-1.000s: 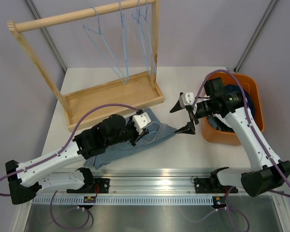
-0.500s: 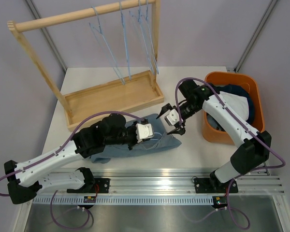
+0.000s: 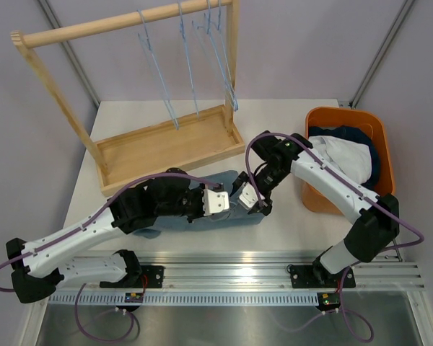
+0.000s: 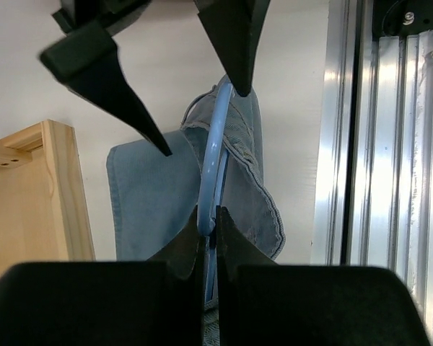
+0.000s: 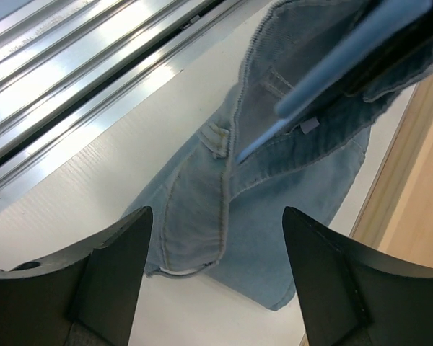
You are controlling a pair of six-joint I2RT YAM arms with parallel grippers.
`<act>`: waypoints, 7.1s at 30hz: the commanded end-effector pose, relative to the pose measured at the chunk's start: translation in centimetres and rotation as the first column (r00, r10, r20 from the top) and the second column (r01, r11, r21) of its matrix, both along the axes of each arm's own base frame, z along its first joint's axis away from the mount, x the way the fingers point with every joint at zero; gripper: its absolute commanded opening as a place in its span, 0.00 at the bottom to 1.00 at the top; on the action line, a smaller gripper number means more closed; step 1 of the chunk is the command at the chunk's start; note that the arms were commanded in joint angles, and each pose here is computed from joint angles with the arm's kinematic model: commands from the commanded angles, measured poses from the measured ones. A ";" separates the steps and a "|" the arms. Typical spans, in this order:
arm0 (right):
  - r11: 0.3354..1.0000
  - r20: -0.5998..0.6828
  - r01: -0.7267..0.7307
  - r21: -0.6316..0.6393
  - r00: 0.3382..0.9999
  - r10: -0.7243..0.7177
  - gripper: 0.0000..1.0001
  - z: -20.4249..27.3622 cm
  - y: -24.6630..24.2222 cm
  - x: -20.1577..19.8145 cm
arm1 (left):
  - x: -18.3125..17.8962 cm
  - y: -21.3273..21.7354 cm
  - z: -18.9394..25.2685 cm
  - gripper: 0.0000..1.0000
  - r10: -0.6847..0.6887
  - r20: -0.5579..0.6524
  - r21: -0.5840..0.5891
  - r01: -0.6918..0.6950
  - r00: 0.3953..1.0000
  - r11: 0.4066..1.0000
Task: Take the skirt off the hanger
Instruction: Remove the skirt from the hanger, then place the hanger at the clothesline.
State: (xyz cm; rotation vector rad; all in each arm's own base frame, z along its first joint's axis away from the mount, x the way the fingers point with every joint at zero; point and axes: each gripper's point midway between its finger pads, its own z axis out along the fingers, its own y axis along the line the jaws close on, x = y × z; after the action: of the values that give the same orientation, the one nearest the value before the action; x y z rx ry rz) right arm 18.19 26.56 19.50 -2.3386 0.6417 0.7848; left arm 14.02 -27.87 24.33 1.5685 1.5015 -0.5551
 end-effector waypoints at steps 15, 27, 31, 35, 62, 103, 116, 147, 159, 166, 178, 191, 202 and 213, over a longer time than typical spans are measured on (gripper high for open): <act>0.954 -0.066 0.096 -0.283 0.991 -0.119 0.19 -2.8 -4.1 -1.7 | 1.3 1.0 3.9 0.00 0.055 0.117 -0.057 -0.048 0.992 0.997; 0.887 0.001 0.350 -0.300 0.930 -0.367 0.00 -4.2 -8.9 1.6 | 2.2 5.5 5.4 0.00 0.200 0.127 -0.050 -0.195 0.972 0.980; 0.816 0.009 0.491 -0.306 0.858 -0.513 0.00 -5.0 -12.1 4.5 | 1.3 6.6 5.9 0.00 0.213 0.121 -0.092 -0.203 0.969 0.975; 0.768 0.004 0.562 -0.307 0.807 -0.590 0.00 -6.4 -13.7 5.2 | 0.8 7.3 6.7 0.00 0.236 0.111 -0.153 -0.218 0.965 0.964; 0.426 -0.299 0.902 -0.063 0.390 -0.871 0.01 -0.4 -11.5 11.1 | 13.1 0.6 8.5 0.00 0.602 -0.440 -0.510 -0.737 0.667 0.444; 0.362 -0.742 0.915 -0.180 0.116 -0.660 0.68 8.2 -6.4 10.5 | 18.0 -5.3 12.3 0.00 0.377 -0.681 -0.568 -0.778 0.628 0.269; 0.299 -0.835 0.886 -0.355 -0.157 -0.527 0.68 8.4 -1.8 10.1 | 18.3 -7.5 12.2 0.00 0.269 -0.777 -0.521 -0.822 0.569 0.230; 0.320 -0.682 0.864 -0.388 -0.035 -0.731 0.24 1.6 -0.6 6.5 | 19.5 -1.3 7.3 0.00 0.286 -0.940 -0.236 -0.958 0.184 -0.161; 0.512 -0.654 0.761 -0.398 0.155 -0.740 0.00 2.3 -0.4 4.0 | 17.8 0.2 5.1 0.00 0.275 -0.948 -0.209 -0.966 0.161 -0.155; 0.543 -0.667 0.727 -0.420 0.159 -0.728 0.00 2.1 -0.3 3.2 | 15.8 2.1 4.4 0.26 0.244 -0.951 -0.229 -0.963 0.189 -0.143; 0.587 -0.699 0.672 -0.452 0.142 -0.701 0.00 2.4 0.4 2.9 | 12.8 5.0 3.7 0.69 0.333 -0.916 -0.262 -0.962 0.222 -0.078; 0.707 -0.725 0.546 -0.449 0.239 -0.646 0.00 3.4 2.9 -0.2 | 8.1 13.0 0.7 0.87 0.757 -0.593 -0.255 -0.956 0.273 0.145; 0.829 -0.853 0.516 -0.214 0.315 -0.416 0.00 13.4 5.9 0.2 | 6.6 19.8 5.0 0.90 0.860 -0.424 -0.414 -0.905 0.284 0.095; 0.873 -0.946 0.484 -0.051 0.257 -0.197 0.00 23.8 8.2 1.8 | 6.4 20.6 5.1 0.97 0.862 -0.436 -0.425 -0.903 0.259 0.057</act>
State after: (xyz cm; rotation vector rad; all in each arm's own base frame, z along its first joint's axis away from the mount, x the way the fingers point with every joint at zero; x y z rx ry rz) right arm 20.11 34.35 37.94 -1.1461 1.5657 1.8293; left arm 20.19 -7.91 28.07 -0.1054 1.7921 -0.2747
